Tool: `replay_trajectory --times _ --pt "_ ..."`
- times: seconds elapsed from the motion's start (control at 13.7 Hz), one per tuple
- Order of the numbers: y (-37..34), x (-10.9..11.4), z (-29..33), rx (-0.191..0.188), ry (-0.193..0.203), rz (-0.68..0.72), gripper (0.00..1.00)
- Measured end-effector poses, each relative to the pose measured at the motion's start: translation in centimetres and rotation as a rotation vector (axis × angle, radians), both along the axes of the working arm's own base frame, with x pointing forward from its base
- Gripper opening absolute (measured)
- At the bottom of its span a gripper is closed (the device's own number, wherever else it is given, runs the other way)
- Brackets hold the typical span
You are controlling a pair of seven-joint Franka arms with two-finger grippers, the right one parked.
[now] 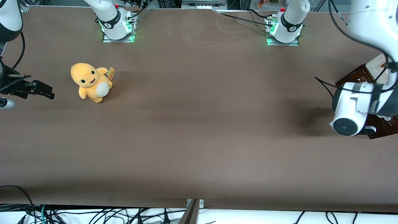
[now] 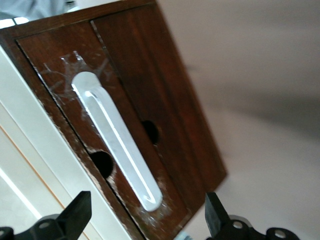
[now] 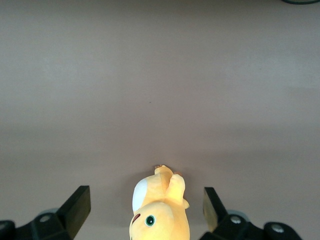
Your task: Open lower drawer with left arm only
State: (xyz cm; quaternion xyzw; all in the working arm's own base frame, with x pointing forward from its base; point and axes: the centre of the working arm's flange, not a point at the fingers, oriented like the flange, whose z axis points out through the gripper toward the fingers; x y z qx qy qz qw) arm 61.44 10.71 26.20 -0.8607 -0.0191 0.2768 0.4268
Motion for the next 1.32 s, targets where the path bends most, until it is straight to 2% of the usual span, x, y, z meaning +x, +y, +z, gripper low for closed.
replay_trajectory --times 0.15,0.22,0.44,0.73,0.8,1.1,1.17,1.24,1.32 --pt "1.0 -0.2 -2.8 0.119 0.047 -0.039 1.00" --pt "1.4 -0.3 -4.0 0.157 0.062 -0.054 1.00" --pt "2.9 -0.6 -5.9 0.217 0.092 -0.080 1.00" --pt "4.9 -1.0 -7.3 0.270 0.106 -0.086 0.93" --pt "5.3 -1.1 -7.6 0.281 0.109 -0.090 0.87" --pt "5.6 -1.3 -9.0 0.319 0.111 -0.104 0.40" --pt "5.5 -1.2 -8.9 0.335 0.110 -0.109 0.31" --pt "5.4 -1.1 -8.8 0.349 0.090 -0.101 0.28" --pt "5.2 -1.0 -8.9 0.351 0.086 -0.104 0.28"
